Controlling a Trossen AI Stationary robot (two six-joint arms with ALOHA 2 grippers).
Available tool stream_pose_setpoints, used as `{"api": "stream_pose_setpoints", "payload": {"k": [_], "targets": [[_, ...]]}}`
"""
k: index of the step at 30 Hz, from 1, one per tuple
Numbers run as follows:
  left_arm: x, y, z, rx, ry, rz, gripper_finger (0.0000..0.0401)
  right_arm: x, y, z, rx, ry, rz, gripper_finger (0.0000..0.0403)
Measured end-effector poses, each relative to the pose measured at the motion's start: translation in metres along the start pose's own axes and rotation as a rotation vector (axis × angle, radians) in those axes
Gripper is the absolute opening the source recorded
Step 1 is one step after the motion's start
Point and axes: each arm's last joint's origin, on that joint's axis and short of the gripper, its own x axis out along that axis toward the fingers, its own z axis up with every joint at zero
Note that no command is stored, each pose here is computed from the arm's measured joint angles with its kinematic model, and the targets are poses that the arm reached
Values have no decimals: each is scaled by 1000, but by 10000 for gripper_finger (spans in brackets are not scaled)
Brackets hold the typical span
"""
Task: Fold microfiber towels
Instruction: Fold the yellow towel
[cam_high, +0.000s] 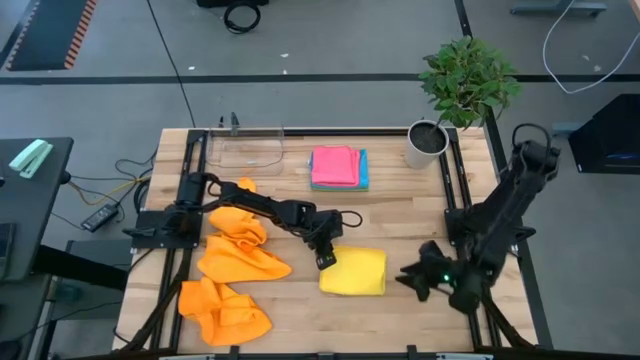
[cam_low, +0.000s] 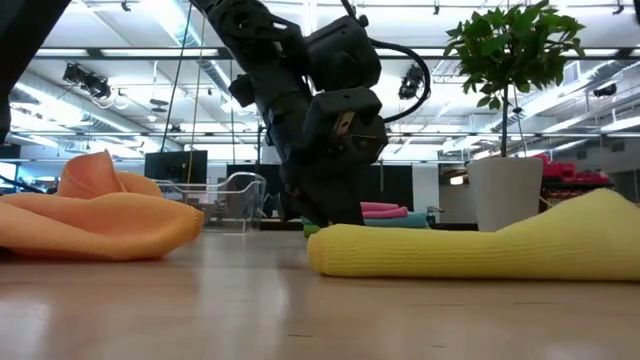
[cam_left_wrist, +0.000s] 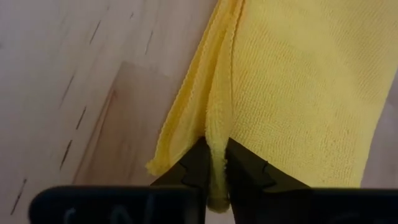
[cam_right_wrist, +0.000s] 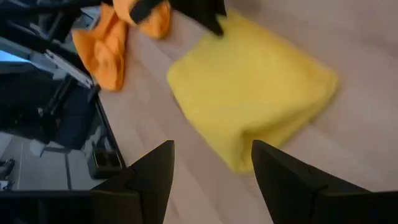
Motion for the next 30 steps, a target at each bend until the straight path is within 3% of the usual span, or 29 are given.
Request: {"api": "stream_pose_setpoints", "payload": {"k": [8,17,21,25,30], "targets": [[-18,-2,4,-25,-7,3,101,30,-2,-36,74,-4,-10,220],[-39,-10,11,-65,-61,-33,125,57,-6,-44,76,-40,-38,220],[-36,-30,6,-15,-93,-56,115,63,-6,-50,72,-43,-24,220],[-19,-37,-1,-18,-145,24,91,73,-9,-55,42,-65,-30,219],[-1,-36,11,-41,-288,-33,59,81,-14,-58,4,-103,-48,219]]}}
